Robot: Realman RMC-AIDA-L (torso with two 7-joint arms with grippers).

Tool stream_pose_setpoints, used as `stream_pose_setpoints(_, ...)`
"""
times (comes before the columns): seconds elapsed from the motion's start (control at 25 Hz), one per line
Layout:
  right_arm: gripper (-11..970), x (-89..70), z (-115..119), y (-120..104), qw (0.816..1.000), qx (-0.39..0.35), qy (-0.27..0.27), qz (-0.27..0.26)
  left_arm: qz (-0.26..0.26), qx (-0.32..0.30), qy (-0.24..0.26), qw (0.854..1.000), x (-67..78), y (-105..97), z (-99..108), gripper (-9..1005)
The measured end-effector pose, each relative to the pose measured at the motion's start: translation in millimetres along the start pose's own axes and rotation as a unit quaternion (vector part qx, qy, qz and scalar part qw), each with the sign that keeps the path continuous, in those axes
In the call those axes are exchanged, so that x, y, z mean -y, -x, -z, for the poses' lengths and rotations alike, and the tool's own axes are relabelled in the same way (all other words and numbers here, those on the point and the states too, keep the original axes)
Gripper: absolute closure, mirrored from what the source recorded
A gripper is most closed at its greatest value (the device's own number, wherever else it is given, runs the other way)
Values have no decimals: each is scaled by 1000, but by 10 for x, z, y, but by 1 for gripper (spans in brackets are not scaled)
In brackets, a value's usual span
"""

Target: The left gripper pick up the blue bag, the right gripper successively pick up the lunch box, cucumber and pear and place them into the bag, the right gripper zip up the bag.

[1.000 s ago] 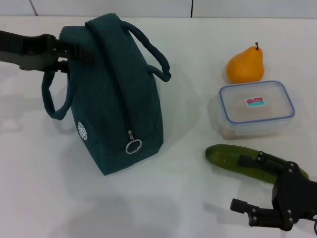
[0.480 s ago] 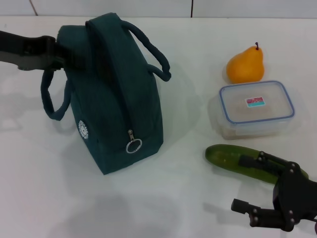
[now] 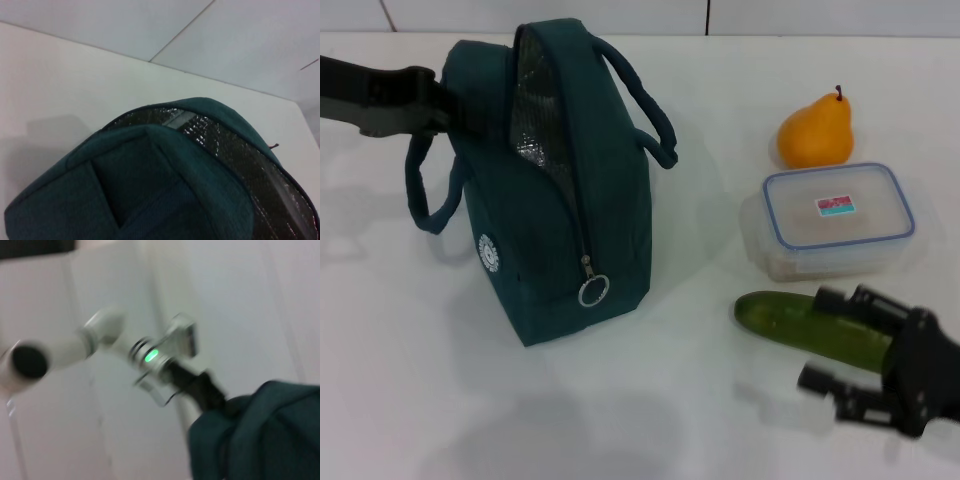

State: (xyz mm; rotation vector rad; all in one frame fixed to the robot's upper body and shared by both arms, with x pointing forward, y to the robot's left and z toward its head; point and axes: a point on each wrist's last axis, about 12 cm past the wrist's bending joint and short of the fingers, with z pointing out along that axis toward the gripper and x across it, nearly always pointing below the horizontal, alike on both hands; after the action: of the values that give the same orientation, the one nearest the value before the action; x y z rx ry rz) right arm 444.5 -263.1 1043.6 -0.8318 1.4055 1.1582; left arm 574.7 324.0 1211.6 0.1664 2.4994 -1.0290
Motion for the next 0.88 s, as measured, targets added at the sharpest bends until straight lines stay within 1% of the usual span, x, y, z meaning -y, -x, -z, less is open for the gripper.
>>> stream_pose_setpoints(0.08,157,26,29,31,999,28,-25,-38,-1,4,-6,1000,11,8,10,955)
stream_pose_setpoints(0.16,158,41,88,57,992,73,-59,-82,-4,7,-16,1000,33,20,23,955)
stream_pose_setpoints(0.24,160,44,163,65,980,119,-93,-129,-8,9,-24,1000,55,30,31,955)
stream_pose_setpoints(0.32,161,42,259,47,960,163,-130,-187,-10,10,-31,999,68,32,34,955)
stream_pose_setpoints(0.36,162,42,259,47,960,163,-130,-187,-10,10,-32,999,69,32,35,955)
stream_pose_setpoints(0.4,162,24,409,-1,924,214,-174,-267,-10,11,-32,999,71,33,36,955)
stream_pose_setpoints(0.48,164,12,474,-20,907,234,-189,-295,-11,11,-33,999,70,34,42,955)
stream_pose_setpoints(0.56,165,1,555,-46,882,261,-206,-335,-11,12,-34,999,75,40,48,955)
stream_pose_setpoints(0.64,166,18,596,-66,863,274,-218,-363,-14,15,-41,999,92,51,53,955)
stream_pose_setpoints(0.68,167,18,596,-66,863,274,-218,-363,-16,16,-45,999,104,56,57,955)
stream_pose_setpoints(0.72,168,37,610,-85,852,278,-226,-381,-17,17,-49,999,113,59,60,955)
stream_pose_setpoints(0.76,168,93,616,-133,833,274,-243,-416,-17,17,-50,998,116,60,60,955)
stream_pose_setpoints(0.8,169,123,609,-151,825,271,-248,-430,-18,17,-52,998,121,61,62,955)
stream_pose_setpoints(0.88,170,174,577,-183,814,262,-257,-450,-18,17,-53,998,122,62,63,955)
